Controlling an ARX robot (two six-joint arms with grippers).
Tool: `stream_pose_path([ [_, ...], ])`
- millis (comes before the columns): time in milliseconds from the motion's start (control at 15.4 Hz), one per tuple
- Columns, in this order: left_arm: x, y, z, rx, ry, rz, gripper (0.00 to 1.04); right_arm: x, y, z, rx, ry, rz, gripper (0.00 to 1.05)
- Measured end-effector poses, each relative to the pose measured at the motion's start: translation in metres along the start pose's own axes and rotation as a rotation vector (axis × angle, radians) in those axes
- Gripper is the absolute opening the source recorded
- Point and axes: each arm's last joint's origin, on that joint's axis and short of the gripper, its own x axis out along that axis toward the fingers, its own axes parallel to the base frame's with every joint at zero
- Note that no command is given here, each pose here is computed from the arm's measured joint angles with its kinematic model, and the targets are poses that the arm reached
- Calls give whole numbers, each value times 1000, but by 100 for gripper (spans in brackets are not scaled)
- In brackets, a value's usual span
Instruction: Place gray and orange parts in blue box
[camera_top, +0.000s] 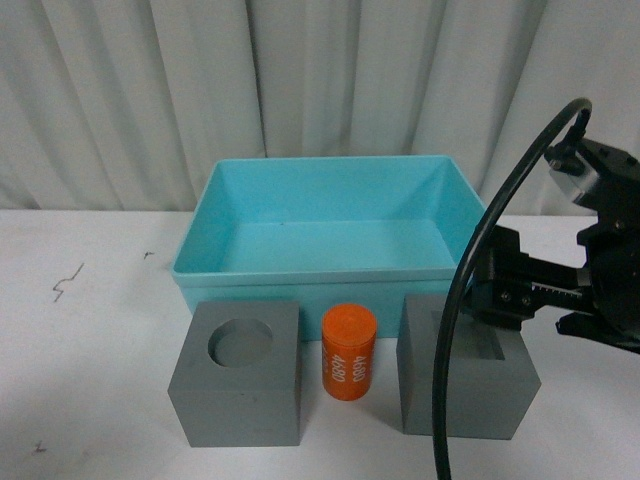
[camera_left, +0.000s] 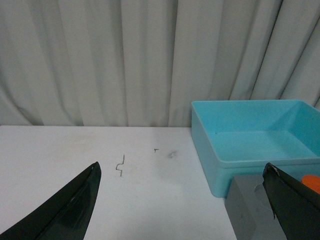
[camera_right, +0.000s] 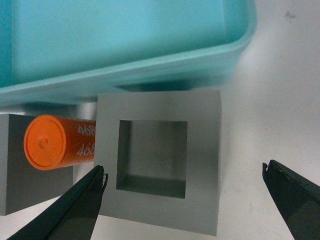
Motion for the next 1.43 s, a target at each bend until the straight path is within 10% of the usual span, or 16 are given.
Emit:
stream_pose_path([
  [976, 0, 0, 0, 0, 0, 0, 98, 40, -15, -16, 45, 62, 12, 95],
  [1106, 0, 0, 0, 0, 0, 0, 98, 40, -16, -15, 49, 57, 17, 75],
  [1236, 0, 0, 0, 0, 0, 0, 98, 27, -16, -10, 52, 51, -10, 22],
  [1432, 0, 0, 0, 0, 0, 0, 98, 3, -7, -4, 36, 35, 5, 19],
])
